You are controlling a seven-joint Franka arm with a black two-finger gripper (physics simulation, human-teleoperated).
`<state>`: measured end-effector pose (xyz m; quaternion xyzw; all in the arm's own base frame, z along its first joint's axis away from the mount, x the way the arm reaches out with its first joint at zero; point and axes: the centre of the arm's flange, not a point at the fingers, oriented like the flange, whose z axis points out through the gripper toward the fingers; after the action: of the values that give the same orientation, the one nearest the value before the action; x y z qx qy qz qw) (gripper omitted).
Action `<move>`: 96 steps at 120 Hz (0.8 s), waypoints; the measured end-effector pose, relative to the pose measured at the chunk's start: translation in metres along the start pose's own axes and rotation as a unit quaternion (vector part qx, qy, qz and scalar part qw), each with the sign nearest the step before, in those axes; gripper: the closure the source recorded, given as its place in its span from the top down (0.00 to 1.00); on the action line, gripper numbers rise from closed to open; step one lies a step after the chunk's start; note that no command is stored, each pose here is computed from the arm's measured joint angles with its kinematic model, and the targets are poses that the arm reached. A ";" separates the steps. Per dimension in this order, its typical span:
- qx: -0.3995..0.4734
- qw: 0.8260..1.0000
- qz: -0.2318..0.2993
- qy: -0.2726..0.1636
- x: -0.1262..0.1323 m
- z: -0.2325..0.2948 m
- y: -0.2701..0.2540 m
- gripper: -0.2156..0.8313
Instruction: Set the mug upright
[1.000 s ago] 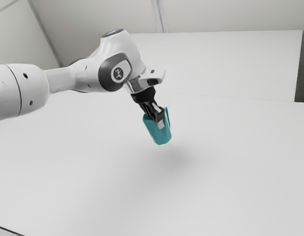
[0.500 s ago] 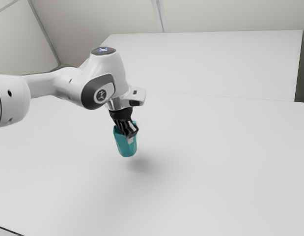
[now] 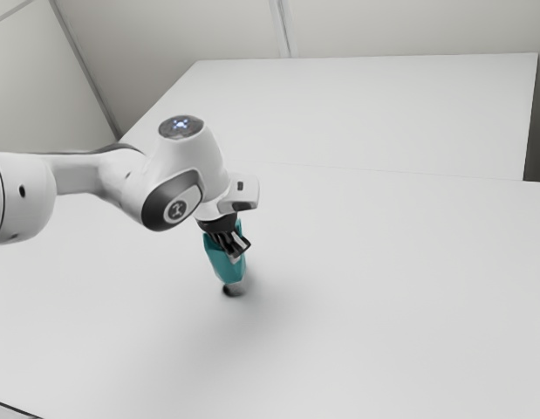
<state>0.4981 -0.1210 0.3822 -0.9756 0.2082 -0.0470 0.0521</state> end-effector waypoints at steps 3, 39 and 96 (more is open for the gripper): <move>0.000 1.000 -0.002 0.004 0.000 0.001 0.000 0.05; 0.000 0.999 -0.026 0.036 -0.002 0.008 0.003 0.05; -0.001 0.998 -0.062 0.032 -0.021 0.023 -0.005 0.05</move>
<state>0.4837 -0.1062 0.3586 -0.9847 0.1485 -0.0814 0.0409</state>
